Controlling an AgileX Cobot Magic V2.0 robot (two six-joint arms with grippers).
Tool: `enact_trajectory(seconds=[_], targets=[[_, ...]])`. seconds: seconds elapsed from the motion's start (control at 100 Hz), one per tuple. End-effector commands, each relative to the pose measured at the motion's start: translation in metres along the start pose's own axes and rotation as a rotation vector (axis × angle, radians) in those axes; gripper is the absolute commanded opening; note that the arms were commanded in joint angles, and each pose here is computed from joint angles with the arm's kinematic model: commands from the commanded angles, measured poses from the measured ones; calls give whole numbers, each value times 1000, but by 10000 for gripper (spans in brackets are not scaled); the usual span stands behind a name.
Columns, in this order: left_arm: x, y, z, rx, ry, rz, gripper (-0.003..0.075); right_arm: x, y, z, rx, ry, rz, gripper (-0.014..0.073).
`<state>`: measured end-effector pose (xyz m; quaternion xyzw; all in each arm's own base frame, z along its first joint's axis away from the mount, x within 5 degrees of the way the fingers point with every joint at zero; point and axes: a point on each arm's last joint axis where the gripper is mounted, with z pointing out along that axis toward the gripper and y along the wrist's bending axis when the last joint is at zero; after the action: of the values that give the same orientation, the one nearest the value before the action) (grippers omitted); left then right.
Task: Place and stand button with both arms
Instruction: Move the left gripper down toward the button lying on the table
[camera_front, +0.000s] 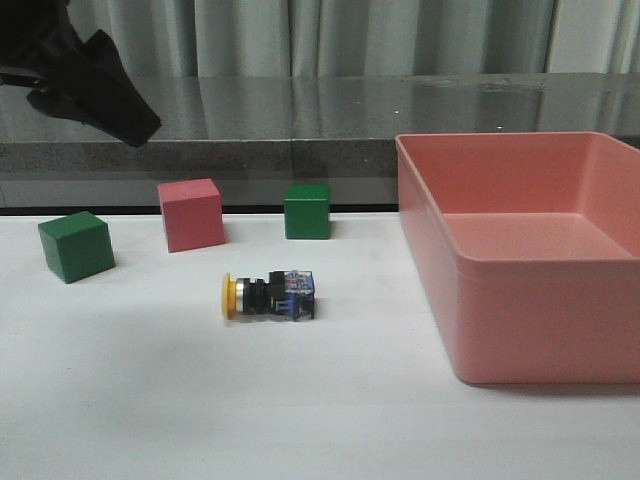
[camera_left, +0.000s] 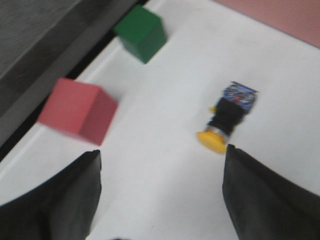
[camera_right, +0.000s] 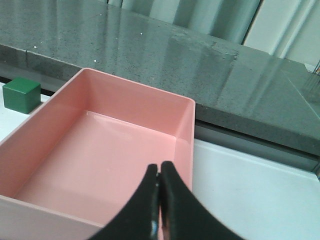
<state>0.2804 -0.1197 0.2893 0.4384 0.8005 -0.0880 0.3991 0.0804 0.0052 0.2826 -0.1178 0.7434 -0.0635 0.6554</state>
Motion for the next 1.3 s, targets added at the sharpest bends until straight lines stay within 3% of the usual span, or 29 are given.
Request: enact_trajectory(seconds=[0.0,0.23,0.44,0.81,0.98,1.29], targets=[[-16,1,-16,66,-131,67,496,-13,-5,-1,37,-86,3,-62],[-8,22,-24,146,-287,118,496,-13,-5,-1,37,-86,3,-62],[13,41,4,291,-418,64,496,-13,-5,-1,37,-86,3,-62],[50,48,62,395,-337,-65,494,-13,-5,-1,37,-86,3,-62],[57,43,74,450,-416,89,494,-13,-5,-1,37,-86,3,-62],[62,43,95,412,-530,152,494,-13,-5,-1,37,-86,3,-62]])
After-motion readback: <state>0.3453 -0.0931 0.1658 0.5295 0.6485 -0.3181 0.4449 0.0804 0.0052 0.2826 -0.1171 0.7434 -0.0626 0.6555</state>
